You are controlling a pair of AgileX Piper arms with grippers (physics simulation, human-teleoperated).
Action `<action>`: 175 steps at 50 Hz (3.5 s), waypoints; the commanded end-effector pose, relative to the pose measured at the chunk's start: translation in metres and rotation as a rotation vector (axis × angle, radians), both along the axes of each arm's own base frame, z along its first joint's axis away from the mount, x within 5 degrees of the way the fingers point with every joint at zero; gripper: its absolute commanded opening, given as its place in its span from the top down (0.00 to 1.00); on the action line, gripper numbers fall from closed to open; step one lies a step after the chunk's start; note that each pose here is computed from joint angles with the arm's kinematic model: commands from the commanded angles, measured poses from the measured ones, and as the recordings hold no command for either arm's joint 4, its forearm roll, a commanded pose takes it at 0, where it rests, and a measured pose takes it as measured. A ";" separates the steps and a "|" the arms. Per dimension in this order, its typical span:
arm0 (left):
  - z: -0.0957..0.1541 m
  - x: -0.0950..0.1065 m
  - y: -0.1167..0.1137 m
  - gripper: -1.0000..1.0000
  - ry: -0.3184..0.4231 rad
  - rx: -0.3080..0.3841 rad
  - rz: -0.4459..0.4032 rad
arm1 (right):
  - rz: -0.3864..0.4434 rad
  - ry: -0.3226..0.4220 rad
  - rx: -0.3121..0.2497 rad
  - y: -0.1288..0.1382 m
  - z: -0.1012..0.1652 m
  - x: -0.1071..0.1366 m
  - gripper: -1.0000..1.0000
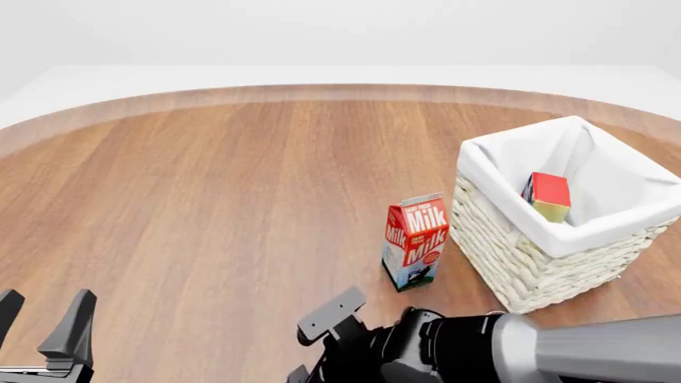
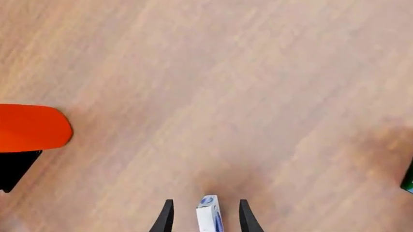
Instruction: Pick up the cream cheese box and the butter, and put them in the basket.
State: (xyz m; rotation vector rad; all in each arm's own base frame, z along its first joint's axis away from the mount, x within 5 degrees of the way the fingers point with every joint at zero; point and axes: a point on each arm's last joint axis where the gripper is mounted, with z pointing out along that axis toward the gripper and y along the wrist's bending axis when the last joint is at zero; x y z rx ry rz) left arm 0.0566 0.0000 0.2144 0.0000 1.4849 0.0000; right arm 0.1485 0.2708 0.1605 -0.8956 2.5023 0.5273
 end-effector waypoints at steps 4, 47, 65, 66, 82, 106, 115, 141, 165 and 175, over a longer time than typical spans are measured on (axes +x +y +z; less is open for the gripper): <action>0.000 0.000 0.000 0.00 0.000 0.000 0.000 | -0.003 0.013 -0.006 0.001 -0.011 -0.003 0.00; 0.000 0.000 0.000 0.00 0.000 0.000 0.000 | -0.016 0.051 -0.026 0.000 -0.028 -0.013 0.00; 0.000 0.000 0.000 0.00 0.000 0.000 0.000 | -0.025 0.066 -0.033 -0.001 -0.040 -0.016 0.00; 0.000 0.000 0.000 0.00 0.000 0.000 0.000 | -0.027 0.068 -0.033 -0.001 -0.041 -0.016 0.00; 0.000 0.000 0.000 0.00 0.000 0.000 0.000 | -0.031 0.066 -0.035 -0.003 -0.037 -0.015 0.00; 0.000 0.000 0.000 0.00 0.000 0.000 0.000 | -0.032 0.037 -0.028 -0.006 -0.023 -0.003 1.00; 0.000 0.000 0.000 0.00 0.000 0.000 0.000 | -0.007 -0.007 0.001 -0.001 0.006 0.005 1.00; 0.000 0.000 0.000 0.00 0.000 0.000 0.000 | 0.049 -0.137 0.062 0.000 0.081 0.024 1.00; 0.000 0.000 0.000 0.00 0.000 0.000 0.000 | 0.034 -0.296 0.159 -0.032 0.171 0.033 1.00; 0.000 0.000 0.000 0.00 0.000 0.000 0.000 | 0.010 -0.385 0.216 -0.051 0.212 0.034 1.00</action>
